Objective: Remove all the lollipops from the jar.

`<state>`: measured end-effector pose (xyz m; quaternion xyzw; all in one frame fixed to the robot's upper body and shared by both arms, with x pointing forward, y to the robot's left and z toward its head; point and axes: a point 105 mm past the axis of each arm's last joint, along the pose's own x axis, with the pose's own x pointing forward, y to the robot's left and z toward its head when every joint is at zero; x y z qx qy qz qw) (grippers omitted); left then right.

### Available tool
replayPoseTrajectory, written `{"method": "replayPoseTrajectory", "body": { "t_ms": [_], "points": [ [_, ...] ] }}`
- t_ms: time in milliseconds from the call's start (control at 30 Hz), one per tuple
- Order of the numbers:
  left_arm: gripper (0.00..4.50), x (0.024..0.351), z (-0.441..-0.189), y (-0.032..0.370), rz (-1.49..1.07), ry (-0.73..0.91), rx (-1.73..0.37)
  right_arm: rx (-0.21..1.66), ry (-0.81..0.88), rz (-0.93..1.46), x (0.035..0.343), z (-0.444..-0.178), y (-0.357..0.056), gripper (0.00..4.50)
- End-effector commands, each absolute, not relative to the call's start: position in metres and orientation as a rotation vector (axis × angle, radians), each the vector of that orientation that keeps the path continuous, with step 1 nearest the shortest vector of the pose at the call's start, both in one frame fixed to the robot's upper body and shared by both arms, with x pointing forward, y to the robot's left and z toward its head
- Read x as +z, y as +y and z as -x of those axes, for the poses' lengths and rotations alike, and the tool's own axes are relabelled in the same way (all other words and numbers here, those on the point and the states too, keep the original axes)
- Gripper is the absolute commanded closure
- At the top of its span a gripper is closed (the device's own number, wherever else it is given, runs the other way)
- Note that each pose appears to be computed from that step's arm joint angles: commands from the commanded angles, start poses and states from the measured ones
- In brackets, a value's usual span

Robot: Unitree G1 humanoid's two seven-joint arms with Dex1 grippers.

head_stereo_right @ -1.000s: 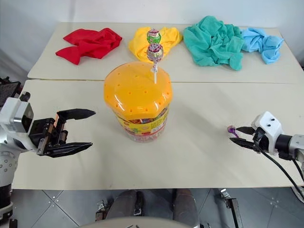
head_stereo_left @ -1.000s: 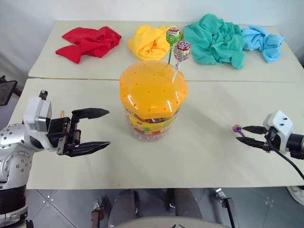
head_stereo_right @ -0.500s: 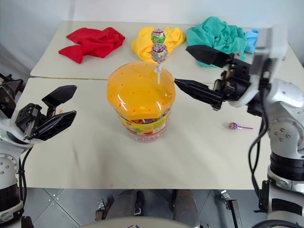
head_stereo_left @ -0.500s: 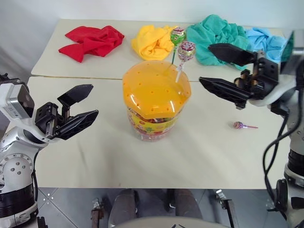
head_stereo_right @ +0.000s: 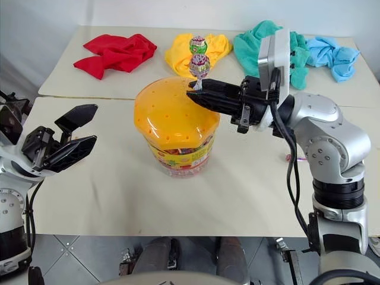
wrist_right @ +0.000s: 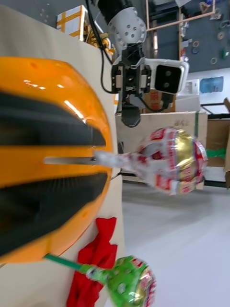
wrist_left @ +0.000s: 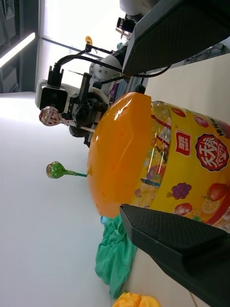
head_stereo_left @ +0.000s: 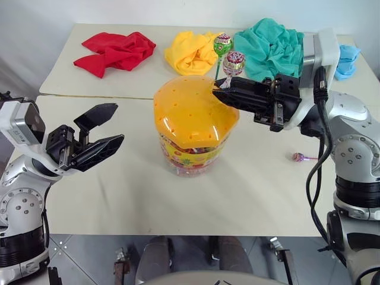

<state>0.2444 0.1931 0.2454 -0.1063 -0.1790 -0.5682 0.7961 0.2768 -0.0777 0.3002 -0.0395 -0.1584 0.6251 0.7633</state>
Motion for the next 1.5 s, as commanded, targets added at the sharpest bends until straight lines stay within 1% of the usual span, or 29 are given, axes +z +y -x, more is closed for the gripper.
{"method": "replayPoseTrajectory", "body": {
  "t_ms": [33, 133, 200, 233, 267, 300, 333, 400, 467, 533, 667, 733, 833, 900, 967, 1000, 1067, 1100, 1167, 1267, 1333, 1400, 1433, 1467, 1500],
  "points": [
    [0.00, 0.252, -0.242, 0.192, 0.201, -0.419, -1.232, 1.349, -0.417, 0.060, 0.316, -0.272, -0.083, 4.47],
    [0.00, 0.253, -0.241, 0.190, 0.186, -0.419, -1.249, 1.328, -0.467, 0.002, 0.326, -0.273, -0.094, 4.47],
    [0.00, 0.257, -0.240, 0.187, 0.149, -0.420, -1.291, 1.273, -0.471, -0.025, 0.333, -0.278, -0.116, 4.47],
    [0.00, 0.257, -0.236, 0.182, 0.091, -0.387, -1.351, 1.207, -0.402, -0.005, 0.333, -0.286, -0.139, 4.47],
    [0.00, 0.256, -0.234, 0.178, 0.034, -0.352, -1.404, 1.101, -0.303, 0.090, 0.325, -0.297, -0.169, 4.47],
    [0.00, 0.255, -0.232, 0.176, -0.002, -0.326, -1.438, 1.031, -0.227, 0.162, 0.320, -0.301, -0.190, 4.47],
    [0.00, 0.251, -0.231, 0.174, -0.052, -0.295, -1.464, 0.960, -0.115, 0.240, 0.308, -0.305, -0.210, 4.47],
    [0.00, 0.245, -0.231, 0.173, -0.102, -0.263, -1.480, 0.882, 0.035, 0.408, 0.279, -0.306, -0.238, 4.47],
    [0.00, 0.237, -0.231, 0.173, -0.139, -0.226, -1.497, 0.875, 0.212, 0.540, 0.239, -0.296, -0.262, 4.47],
    [0.00, 0.229, -0.231, 0.173, -0.171, -0.199, -1.503, 0.900, 0.330, 0.582, 0.205, -0.282, -0.277, 4.47],
    [0.00, 0.225, -0.233, 0.171, -0.151, -0.215, -1.495, 0.892, 0.441, 0.627, 0.160, -0.267, -0.300, 4.47],
    [0.00, 0.224, -0.233, 0.170, -0.146, -0.220, -1.490, 0.892, 0.482, 0.672, 0.141, -0.263, -0.307, 4.47],
    [0.00, 0.227, -0.236, 0.170, -0.136, -0.239, -1.480, 0.844, 0.501, 0.664, 0.127, -0.267, -0.314, 4.47],
    [0.00, 0.231, -0.237, 0.170, -0.124, -0.254, -1.474, 0.841, 0.495, 0.640, 0.123, -0.268, -0.314, 4.47],
    [0.00, 0.233, -0.236, 0.170, -0.114, -0.259, -1.471, 0.842, 0.449, 0.645, 0.126, -0.271, -0.312, 3.99],
    [0.00, 0.236, -0.235, 0.170, -0.100, -0.264, -1.472, 0.853, 0.462, 0.620, 0.126, -0.269, -0.312, 3.77],
    [0.00, 0.242, -0.234, 0.170, -0.060, -0.292, -1.458, 0.895, 0.450, 0.602, 0.130, -0.266, -0.308, 3.19],
    [0.00, 0.244, -0.234, 0.171, -0.049, -0.299, -1.449, 0.920, 0.454, 0.573, 0.133, -0.263, -0.306, 2.75],
    [0.00, 0.246, -0.234, 0.173, -0.036, -0.306, -1.430, 0.949, 0.417, 0.560, 0.143, -0.262, -0.301, 2.14],
    [0.00, 0.249, -0.236, 0.180, 0.023, -0.338, -1.372, 1.003, 0.223, 0.444, 0.186, -0.269, -0.273, 1.15],
    [0.00, 0.255, -0.240, 0.184, 0.093, -0.384, -1.311, 1.079, 0.073, 0.333, 0.220, -0.270, -0.244, 0.50],
    [0.00, 0.260, -0.244, 0.190, 0.158, -0.429, -1.249, 1.149, -0.060, 0.233, 0.249, -0.270, -0.217, 0.50],
    [0.00, 0.262, -0.249, 0.193, 0.194, -0.455, -1.200, 1.173, -0.147, 0.175, 0.267, -0.276, -0.198, 0.50],
    [0.00, 0.263, -0.255, 0.195, 0.217, -0.476, -1.155, 1.162, -0.249, 0.100, 0.287, -0.289, -0.180, 0.50],
    [0.00, 0.263, -0.259, 0.195, 0.248, -0.486, -1.131, 1.155, -0.308, 0.038, 0.302, -0.300, -0.163, 0.50]
  ]
}}
